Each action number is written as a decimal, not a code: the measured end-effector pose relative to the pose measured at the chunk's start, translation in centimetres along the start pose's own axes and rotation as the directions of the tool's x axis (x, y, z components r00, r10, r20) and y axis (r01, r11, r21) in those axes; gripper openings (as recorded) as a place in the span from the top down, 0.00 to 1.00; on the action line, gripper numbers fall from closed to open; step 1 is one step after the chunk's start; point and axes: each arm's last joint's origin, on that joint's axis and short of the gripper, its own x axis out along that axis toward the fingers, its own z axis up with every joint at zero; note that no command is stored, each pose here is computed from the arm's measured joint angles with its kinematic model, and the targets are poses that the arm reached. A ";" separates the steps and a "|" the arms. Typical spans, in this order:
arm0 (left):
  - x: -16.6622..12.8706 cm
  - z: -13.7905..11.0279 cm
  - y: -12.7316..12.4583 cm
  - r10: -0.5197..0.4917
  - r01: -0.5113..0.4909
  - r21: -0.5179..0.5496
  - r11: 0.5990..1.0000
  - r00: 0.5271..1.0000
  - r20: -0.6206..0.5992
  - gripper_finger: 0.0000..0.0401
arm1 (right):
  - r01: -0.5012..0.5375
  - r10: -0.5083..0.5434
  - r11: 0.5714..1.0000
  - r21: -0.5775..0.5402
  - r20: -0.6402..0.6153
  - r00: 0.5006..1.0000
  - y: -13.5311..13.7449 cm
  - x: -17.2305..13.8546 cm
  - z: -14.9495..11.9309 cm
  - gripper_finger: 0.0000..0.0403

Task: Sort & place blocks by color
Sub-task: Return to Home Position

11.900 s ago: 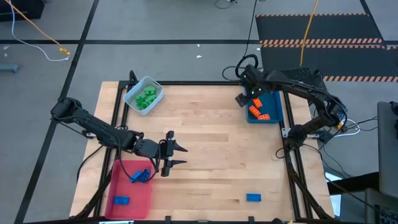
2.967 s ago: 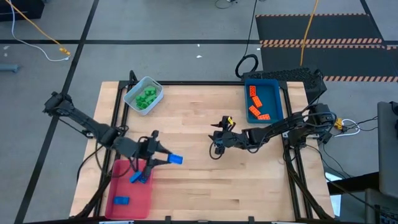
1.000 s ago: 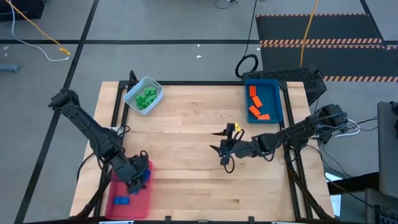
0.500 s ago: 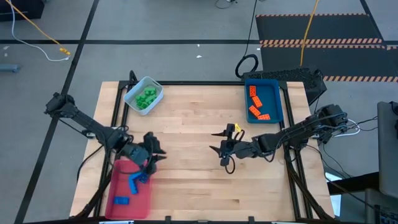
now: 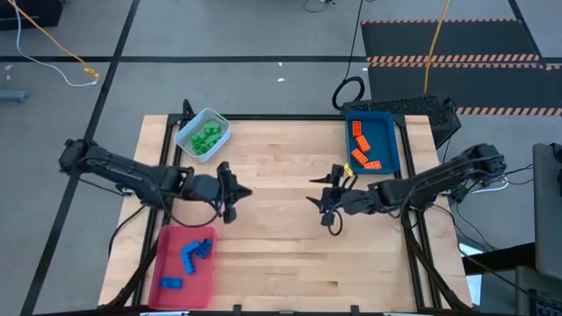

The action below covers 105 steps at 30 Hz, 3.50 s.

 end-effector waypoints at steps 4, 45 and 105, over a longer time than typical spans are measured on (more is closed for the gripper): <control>0.2 0.6 0.6 0.015 -0.017 0.025 1.000 0.999 0.049 0.98 | -0.010 0.010 1.000 0.001 -0.031 0.999 -0.4 -0.6 -0.2 0.49; -1.6 1.8 2.7 0.025 -0.043 0.124 0.991 0.989 0.148 1.00 | -0.173 0.151 0.962 0.213 0.114 0.982 -5.0 -5.8 -4.8 1.00; -5.2 -12.6 6.2 -0.104 0.100 0.032 0.994 0.892 0.439 0.99 | -0.416 0.258 0.861 0.294 0.453 0.854 -4.5 -8.7 -14.6 1.00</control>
